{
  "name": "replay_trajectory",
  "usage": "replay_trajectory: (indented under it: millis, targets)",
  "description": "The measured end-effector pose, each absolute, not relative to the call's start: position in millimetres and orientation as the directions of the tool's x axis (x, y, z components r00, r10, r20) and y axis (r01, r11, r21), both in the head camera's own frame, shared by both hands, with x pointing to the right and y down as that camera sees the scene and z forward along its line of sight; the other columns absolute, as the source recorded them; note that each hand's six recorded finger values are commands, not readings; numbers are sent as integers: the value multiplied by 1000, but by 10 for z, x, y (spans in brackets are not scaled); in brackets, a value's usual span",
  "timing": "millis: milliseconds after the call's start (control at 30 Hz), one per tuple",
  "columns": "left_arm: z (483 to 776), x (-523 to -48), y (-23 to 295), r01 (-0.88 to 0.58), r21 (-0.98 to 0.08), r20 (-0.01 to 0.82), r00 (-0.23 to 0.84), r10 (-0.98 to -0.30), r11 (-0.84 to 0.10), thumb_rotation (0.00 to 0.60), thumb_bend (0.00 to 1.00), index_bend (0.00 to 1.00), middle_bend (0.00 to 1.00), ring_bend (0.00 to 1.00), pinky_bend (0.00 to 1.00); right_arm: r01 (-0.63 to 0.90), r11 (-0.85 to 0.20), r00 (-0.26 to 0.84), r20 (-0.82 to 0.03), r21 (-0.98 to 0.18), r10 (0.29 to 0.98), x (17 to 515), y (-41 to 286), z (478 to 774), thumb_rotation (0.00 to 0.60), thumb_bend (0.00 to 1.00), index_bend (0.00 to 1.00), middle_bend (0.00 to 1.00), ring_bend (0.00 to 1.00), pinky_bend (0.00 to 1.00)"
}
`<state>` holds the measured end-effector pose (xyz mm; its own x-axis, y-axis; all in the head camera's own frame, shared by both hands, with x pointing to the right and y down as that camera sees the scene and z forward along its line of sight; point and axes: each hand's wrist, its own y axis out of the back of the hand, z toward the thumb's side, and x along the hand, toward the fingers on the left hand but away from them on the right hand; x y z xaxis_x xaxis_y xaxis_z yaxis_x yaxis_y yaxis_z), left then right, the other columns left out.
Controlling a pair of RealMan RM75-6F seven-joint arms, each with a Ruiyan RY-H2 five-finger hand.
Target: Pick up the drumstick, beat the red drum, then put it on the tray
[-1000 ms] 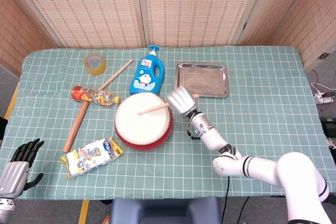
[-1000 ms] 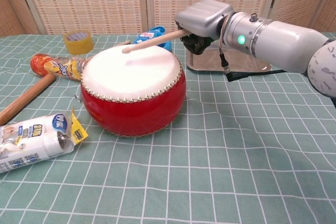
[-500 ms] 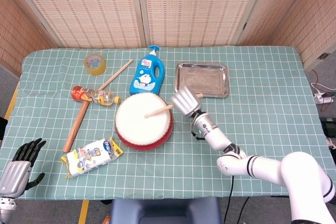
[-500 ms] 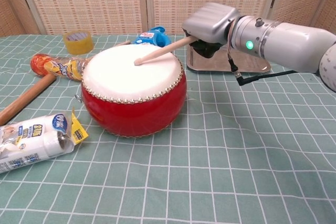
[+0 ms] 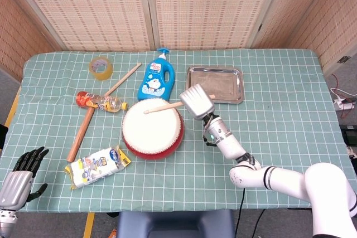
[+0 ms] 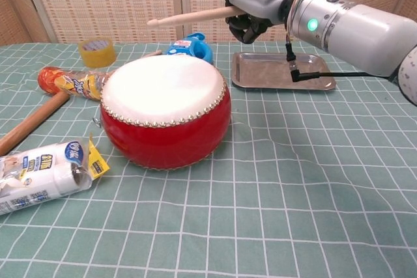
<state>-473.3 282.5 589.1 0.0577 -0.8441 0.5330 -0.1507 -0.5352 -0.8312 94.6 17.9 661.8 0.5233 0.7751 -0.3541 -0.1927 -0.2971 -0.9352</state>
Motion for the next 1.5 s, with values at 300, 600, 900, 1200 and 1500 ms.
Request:
replay_trajectory:
  millis: [300, 600, 900, 1200, 1500]
  targets:
    - [5905, -4741, 2847, -152, -827, 541, 54, -840, -542, 600, 231, 67, 0, 0, 0, -404, -319, 479, -495, -857, 725, 1061, 301, 6954, 600, 1000, 1000, 1000, 1000, 1000]
    - [5879, -4735, 2839, -154, -832, 531, 58, -845, -533, 600, 230, 66, 0, 0, 0, -202, -304, 508, -365, -931, 780, 959, 167, 6599, 600, 1000, 1000, 1000, 1000, 1000]
    - [5899, -4717, 2837, -155, -828, 536, 62, -842, -538, 600, 230, 67, 0, 0, 0, -345, -331, 516, -472, -878, 715, 1046, 302, 6795, 600, 1000, 1000, 1000, 1000, 1000]
    - [5908, -4720, 2825, -153, -829, 536, 59, -842, -538, 600, 230, 67, 0, 0, 0, -412, -343, 480, -521, -844, 706, 1108, 316, 6860, 600, 1000, 1000, 1000, 1000, 1000]
    - [5907, -4698, 2812, -152, -829, 536, 64, -842, -539, 600, 231, 67, 0, 0, 0, -297, -307, 525, -423, -904, 739, 1035, 236, 6683, 600, 1000, 1000, 1000, 1000, 1000]
